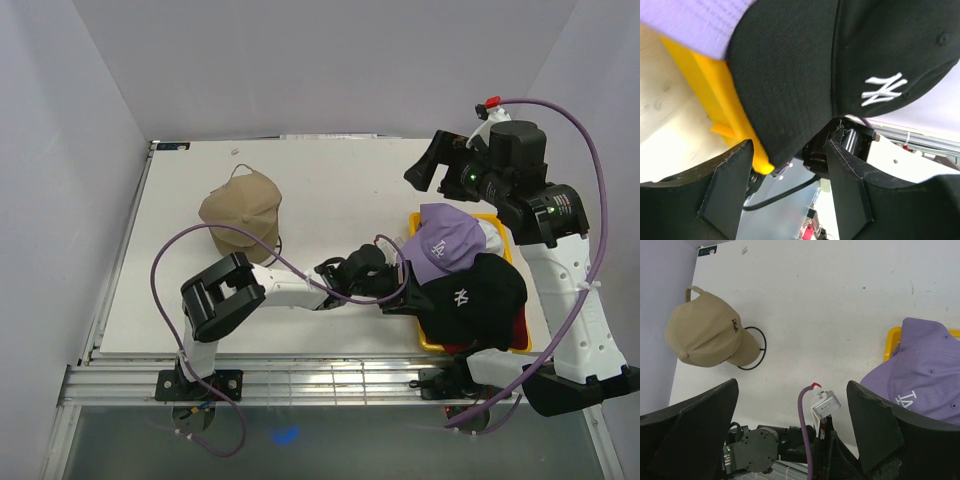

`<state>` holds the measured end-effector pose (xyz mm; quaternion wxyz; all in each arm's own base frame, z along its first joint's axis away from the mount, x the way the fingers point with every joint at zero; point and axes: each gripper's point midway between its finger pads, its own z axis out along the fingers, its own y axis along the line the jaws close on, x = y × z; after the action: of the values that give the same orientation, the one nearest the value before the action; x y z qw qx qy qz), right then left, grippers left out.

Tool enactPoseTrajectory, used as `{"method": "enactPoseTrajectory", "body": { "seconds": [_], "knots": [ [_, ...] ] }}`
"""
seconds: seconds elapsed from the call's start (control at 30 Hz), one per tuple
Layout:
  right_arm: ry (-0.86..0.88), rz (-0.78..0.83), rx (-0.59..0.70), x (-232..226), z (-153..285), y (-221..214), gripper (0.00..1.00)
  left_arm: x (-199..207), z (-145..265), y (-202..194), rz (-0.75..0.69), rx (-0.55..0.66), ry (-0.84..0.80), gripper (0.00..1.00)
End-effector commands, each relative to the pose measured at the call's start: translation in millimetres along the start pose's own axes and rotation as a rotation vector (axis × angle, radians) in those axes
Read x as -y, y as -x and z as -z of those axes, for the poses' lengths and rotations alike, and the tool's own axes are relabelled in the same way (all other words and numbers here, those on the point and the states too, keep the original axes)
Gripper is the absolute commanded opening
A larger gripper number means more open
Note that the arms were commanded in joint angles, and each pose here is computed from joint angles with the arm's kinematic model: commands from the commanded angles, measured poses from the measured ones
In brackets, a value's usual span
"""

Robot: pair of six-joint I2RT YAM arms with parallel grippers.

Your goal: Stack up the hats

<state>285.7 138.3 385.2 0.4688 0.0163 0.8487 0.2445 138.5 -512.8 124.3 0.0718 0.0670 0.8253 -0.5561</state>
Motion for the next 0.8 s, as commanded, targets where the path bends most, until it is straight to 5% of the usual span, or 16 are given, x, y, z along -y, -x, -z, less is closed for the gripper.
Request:
{"method": "enactPoseTrajectory", "body": {
  "seconds": [0.0,0.77],
  "knots": [
    [0.028,0.026,0.038,-4,2,9,0.94,29,-3,5,-0.022,0.006,-0.085,0.7],
    [0.038,0.023,0.035,0,-2,6,0.94,36,1,-2,0.023,-0.018,-0.139,0.54]
  ]
}}
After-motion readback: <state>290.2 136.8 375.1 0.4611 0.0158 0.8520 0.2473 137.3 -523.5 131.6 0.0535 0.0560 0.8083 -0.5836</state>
